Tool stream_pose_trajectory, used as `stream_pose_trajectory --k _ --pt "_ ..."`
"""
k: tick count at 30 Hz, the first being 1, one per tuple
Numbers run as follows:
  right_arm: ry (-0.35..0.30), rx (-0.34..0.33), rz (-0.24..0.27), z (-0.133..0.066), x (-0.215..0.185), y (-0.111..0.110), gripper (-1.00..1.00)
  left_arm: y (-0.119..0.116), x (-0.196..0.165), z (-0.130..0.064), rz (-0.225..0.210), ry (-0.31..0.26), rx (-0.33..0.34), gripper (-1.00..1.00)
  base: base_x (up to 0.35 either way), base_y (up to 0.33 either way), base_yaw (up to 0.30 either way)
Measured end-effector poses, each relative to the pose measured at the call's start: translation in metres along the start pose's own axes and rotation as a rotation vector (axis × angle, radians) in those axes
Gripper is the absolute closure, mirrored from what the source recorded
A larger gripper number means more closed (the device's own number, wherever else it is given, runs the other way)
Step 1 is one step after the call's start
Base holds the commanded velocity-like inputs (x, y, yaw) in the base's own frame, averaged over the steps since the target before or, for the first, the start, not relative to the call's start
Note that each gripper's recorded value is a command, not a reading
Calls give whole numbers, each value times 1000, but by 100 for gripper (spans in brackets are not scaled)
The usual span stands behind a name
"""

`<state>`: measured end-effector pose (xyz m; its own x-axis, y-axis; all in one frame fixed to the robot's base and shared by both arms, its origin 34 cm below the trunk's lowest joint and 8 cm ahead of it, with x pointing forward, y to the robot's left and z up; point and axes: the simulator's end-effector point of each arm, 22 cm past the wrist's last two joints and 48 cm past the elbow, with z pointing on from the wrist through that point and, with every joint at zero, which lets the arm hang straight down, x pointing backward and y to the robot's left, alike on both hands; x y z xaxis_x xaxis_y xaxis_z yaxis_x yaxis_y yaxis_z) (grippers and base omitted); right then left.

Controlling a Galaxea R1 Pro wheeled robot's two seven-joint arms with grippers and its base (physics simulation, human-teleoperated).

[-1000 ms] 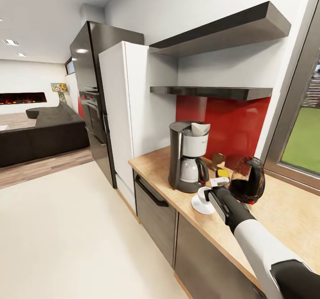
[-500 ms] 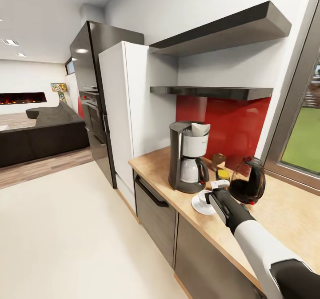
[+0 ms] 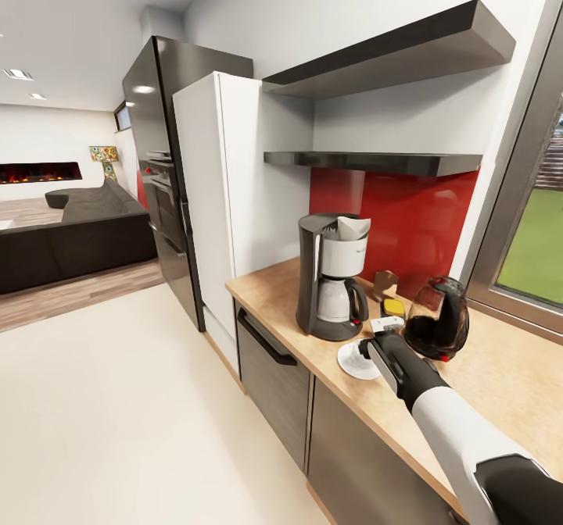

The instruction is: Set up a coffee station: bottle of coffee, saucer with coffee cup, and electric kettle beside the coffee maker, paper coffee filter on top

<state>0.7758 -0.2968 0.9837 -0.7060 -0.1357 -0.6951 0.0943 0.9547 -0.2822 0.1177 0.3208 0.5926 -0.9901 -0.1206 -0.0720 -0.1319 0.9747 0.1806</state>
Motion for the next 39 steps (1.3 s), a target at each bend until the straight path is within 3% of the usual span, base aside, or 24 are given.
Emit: stream_pose_trajectory --k 24,27,39 --pt "-11 -7 9 -3 -6 3 -100 3 0 0 5 -2 0 -100 0 0 0" --pt "-73 -8 24 -13 -32 0 -100 5 -1 1 15 -5 -1 -100 0 0 0" --pt "-198 -18 49 -41 -83 -2 -100 3 -2 1 26 -8 3 -100 -144 0 0"
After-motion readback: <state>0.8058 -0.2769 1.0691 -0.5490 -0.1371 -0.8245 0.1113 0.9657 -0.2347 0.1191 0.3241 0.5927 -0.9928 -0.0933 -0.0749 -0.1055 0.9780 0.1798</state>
